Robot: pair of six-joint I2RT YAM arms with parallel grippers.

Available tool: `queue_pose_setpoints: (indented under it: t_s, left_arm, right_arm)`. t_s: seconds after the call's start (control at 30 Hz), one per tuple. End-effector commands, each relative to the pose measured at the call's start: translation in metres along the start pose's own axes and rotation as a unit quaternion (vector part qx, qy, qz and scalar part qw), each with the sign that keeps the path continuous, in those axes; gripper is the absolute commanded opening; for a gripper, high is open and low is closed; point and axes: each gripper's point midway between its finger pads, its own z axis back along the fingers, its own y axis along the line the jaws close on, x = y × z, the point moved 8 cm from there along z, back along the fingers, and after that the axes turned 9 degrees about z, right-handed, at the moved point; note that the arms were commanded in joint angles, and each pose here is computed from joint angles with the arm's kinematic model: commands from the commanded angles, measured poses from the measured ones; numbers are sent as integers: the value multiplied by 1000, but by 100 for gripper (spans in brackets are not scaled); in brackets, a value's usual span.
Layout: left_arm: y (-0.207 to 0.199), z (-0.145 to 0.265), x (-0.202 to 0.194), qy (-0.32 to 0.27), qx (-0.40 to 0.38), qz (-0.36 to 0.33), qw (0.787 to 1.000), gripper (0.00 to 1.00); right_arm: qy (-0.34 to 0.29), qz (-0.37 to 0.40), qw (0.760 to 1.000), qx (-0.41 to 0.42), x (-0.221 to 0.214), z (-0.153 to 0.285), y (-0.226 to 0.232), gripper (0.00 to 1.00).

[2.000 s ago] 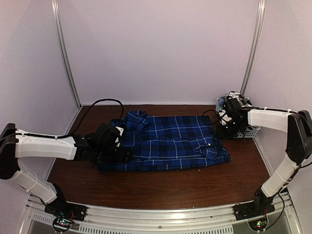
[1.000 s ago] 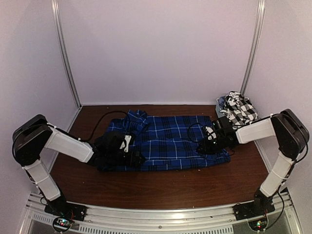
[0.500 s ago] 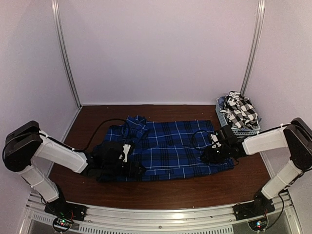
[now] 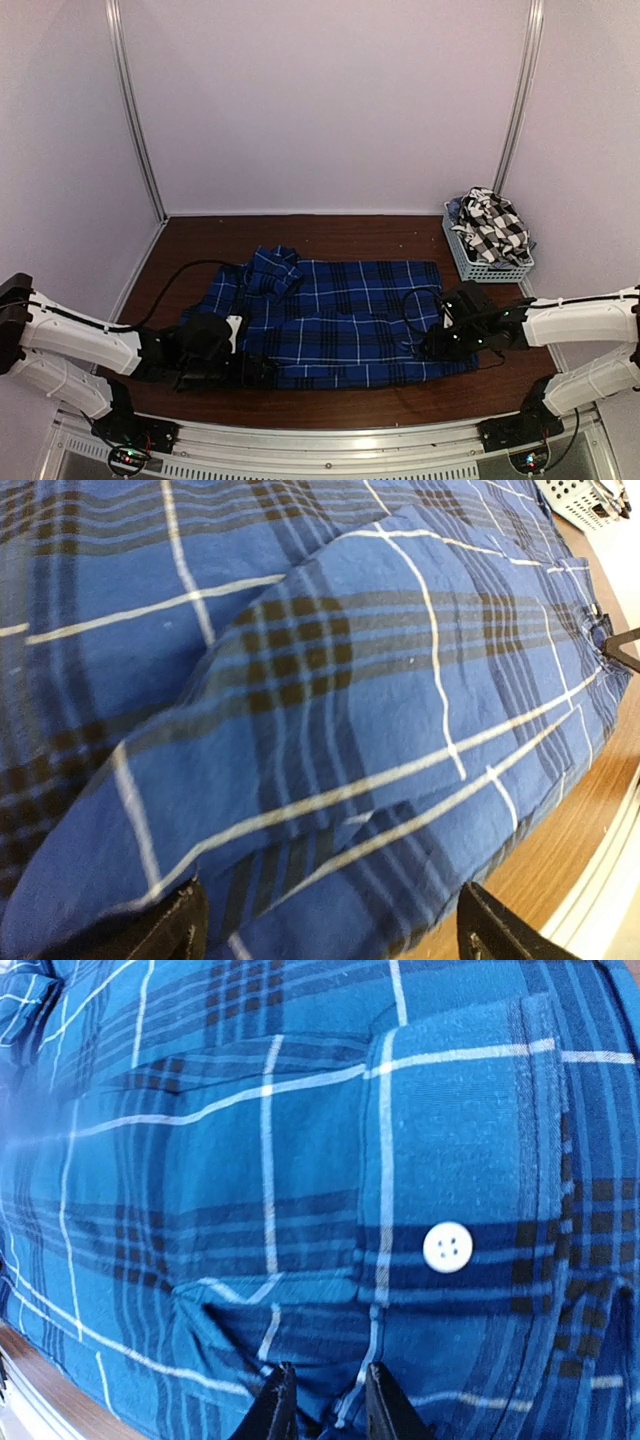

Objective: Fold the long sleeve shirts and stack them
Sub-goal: Move the 1/3-folded shirt to the center of the board.

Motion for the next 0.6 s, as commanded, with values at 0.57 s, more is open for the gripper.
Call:
queue_pose_setpoints:
  t_s: [0.57]
  left_arm:
    - [55, 39, 7, -48, 99, 71, 991, 82]
  right_arm:
    - [-38, 77, 996, 3, 48, -4, 42, 26]
